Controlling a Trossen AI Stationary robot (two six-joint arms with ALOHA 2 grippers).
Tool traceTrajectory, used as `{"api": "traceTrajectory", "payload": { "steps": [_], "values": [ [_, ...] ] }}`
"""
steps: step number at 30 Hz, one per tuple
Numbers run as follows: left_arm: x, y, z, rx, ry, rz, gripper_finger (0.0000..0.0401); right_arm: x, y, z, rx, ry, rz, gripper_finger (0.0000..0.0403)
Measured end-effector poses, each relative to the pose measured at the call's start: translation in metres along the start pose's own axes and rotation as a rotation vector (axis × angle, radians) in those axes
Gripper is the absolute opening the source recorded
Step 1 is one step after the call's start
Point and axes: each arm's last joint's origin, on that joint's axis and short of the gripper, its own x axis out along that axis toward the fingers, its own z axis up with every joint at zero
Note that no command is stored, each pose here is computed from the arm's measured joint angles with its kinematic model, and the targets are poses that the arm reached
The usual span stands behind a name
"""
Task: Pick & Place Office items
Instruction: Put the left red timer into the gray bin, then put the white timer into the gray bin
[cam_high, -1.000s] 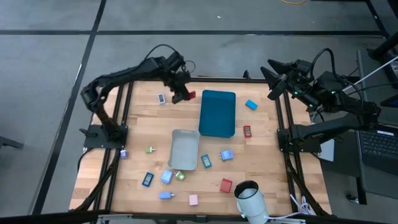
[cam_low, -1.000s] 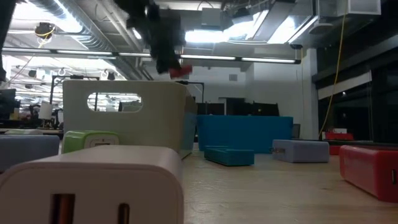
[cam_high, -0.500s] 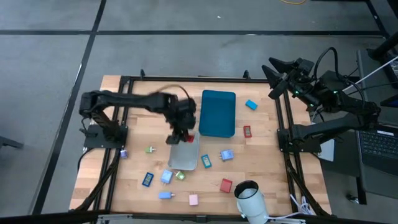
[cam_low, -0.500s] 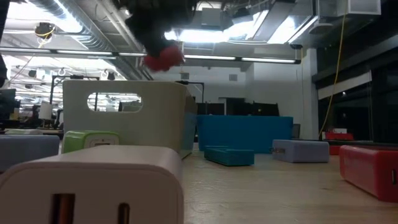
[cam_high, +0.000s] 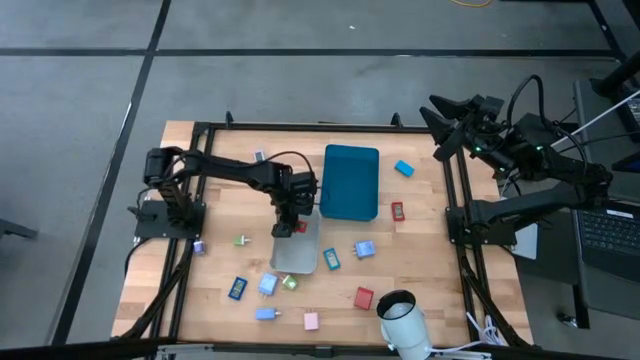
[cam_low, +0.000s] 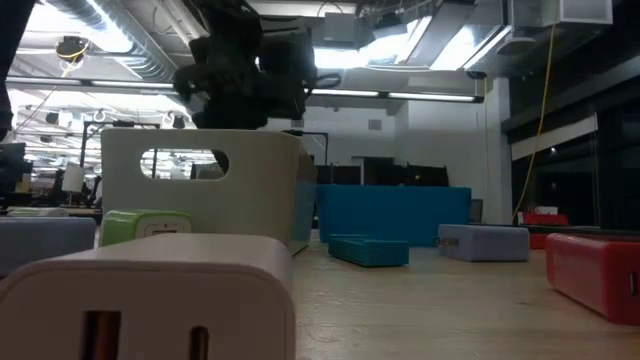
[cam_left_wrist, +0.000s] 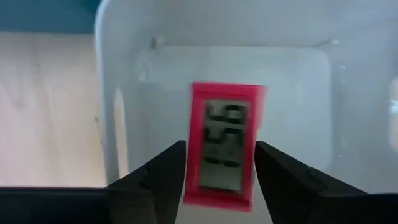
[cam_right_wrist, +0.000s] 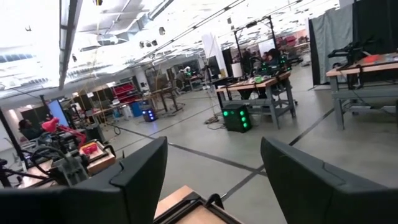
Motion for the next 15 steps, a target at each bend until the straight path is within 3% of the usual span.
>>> {"api": "traceTrajectory", "payload": {
  "steps": [9,12,15],
  "values": [
    [-0.012,0.009,0.000,-0.108,-0.008,0.024,0.0192,0.000,0.000,0.000,-0.022,-0.001,0.002,0.0265],
    [-0.031,0.011,0.010,-0.100,-0.034,0.048,0.0193,0.000,0.000,0.001,-0.019,-0.006,0.003,0.0265],
    [-0.063,0.013,0.020,-0.078,-0.085,0.152,0.0193,0.000,0.000,0.002,-0.018,-0.015,0.004,0.0265]
  ]
}}
